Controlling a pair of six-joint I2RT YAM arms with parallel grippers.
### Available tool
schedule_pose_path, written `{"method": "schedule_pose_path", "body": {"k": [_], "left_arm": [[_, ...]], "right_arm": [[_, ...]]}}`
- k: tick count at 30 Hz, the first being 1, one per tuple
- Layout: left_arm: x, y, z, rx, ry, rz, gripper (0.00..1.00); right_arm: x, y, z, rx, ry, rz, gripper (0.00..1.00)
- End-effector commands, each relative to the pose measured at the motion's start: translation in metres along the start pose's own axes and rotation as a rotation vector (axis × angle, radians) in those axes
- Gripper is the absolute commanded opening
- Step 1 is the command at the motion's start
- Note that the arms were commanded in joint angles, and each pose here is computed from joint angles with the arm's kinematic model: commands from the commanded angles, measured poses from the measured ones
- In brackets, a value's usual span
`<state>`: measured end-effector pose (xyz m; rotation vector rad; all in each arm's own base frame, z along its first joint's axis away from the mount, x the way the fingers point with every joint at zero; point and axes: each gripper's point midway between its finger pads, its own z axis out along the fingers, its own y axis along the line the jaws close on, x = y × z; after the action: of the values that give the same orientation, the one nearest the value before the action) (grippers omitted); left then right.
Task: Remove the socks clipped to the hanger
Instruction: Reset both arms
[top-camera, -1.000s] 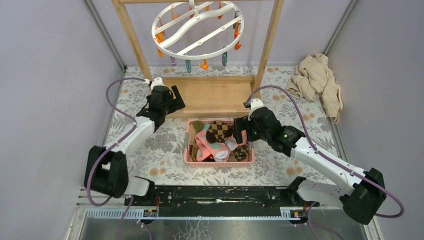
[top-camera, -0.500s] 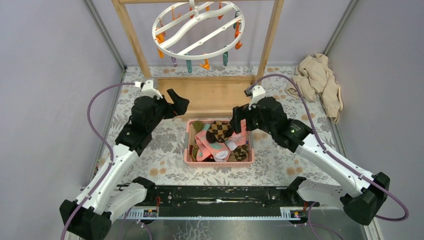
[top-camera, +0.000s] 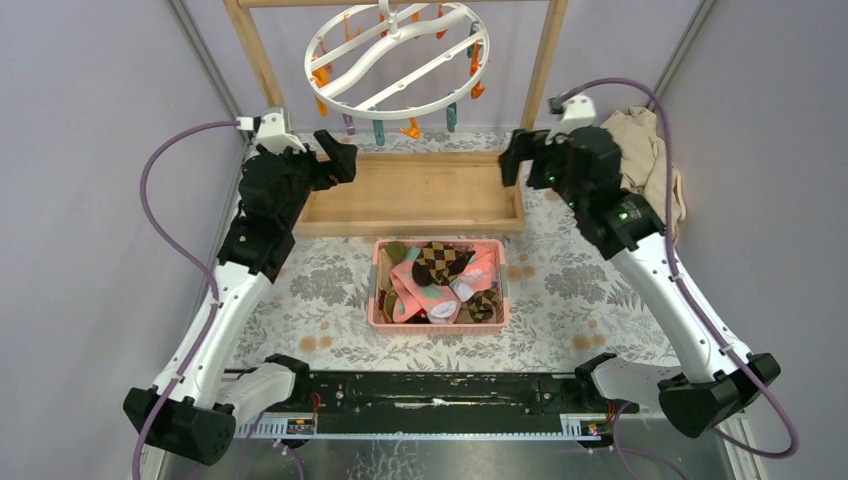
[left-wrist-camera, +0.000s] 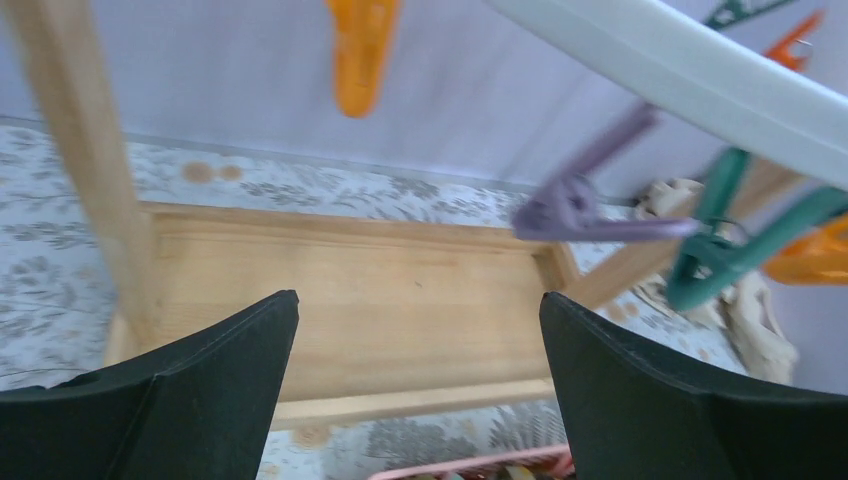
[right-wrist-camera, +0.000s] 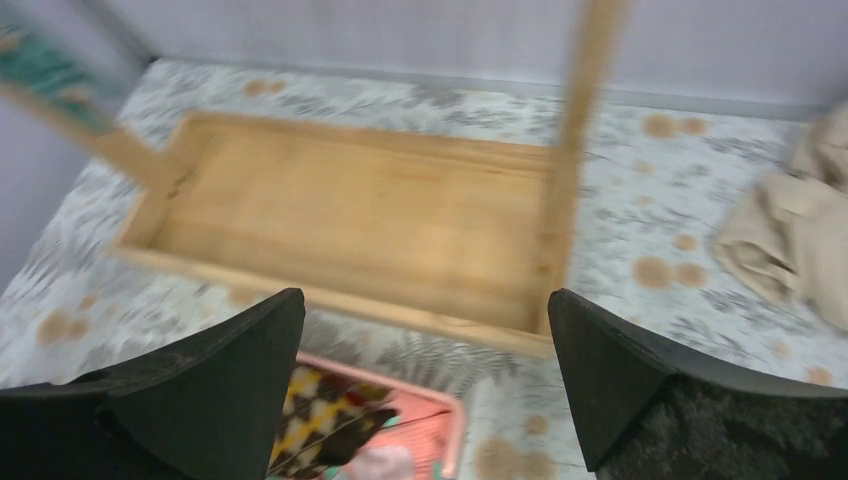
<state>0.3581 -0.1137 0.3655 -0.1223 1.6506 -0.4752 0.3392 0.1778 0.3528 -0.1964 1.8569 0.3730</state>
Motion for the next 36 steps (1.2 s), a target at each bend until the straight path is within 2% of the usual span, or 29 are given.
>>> {"method": "schedule_pose_path", "body": {"k": [1,4,9,14,20,26,31,33,36], "left_arm": [[-0.02,0.026,-0.004,-0.09,-0.105,0.084,0.98],[-0.004,0.039,-0.008,-0.114,-0.133,0.069,0.98],[0.043,0.064,-0.009,-0.159,-0.1,0.076,0.98],[0.101,0.086,-0.014,-0.148,-0.062,0.142,0.98],[0.153,0.135,-0.016,-0.272,-0.017,0.203,0.98],[0.182,0.174,-0.01,-0.362,0.023,0.248,0.98],[0.198,0.185,0.001,-0.295,0.018,0.291,0.98],[0.205,0.19,0.009,-0.291,0.057,0.297,0.98],[0.198,0.193,0.02,-0.285,0.028,0.305,0.98]], "right_arm": [[-0.029,-0.057,-0.013,0.12,-0.093,0.087,1.0],[-0.021,-0.081,-0.014,0.174,-0.115,0.12,1.0],[0.015,-0.112,-0.016,0.289,-0.111,0.146,0.99],[0.085,-0.138,-0.008,0.355,-0.063,0.203,1.0],[0.169,-0.182,-0.016,0.532,-0.067,0.211,1.0],[0.191,-0.195,-0.021,0.588,-0.129,0.216,1.0],[0.197,-0.202,-0.028,0.623,-0.178,0.21,1.0],[0.196,-0.205,-0.033,0.639,-0.218,0.208,1.0],[0.196,-0.211,-0.04,0.672,-0.262,0.191,1.0]]}}
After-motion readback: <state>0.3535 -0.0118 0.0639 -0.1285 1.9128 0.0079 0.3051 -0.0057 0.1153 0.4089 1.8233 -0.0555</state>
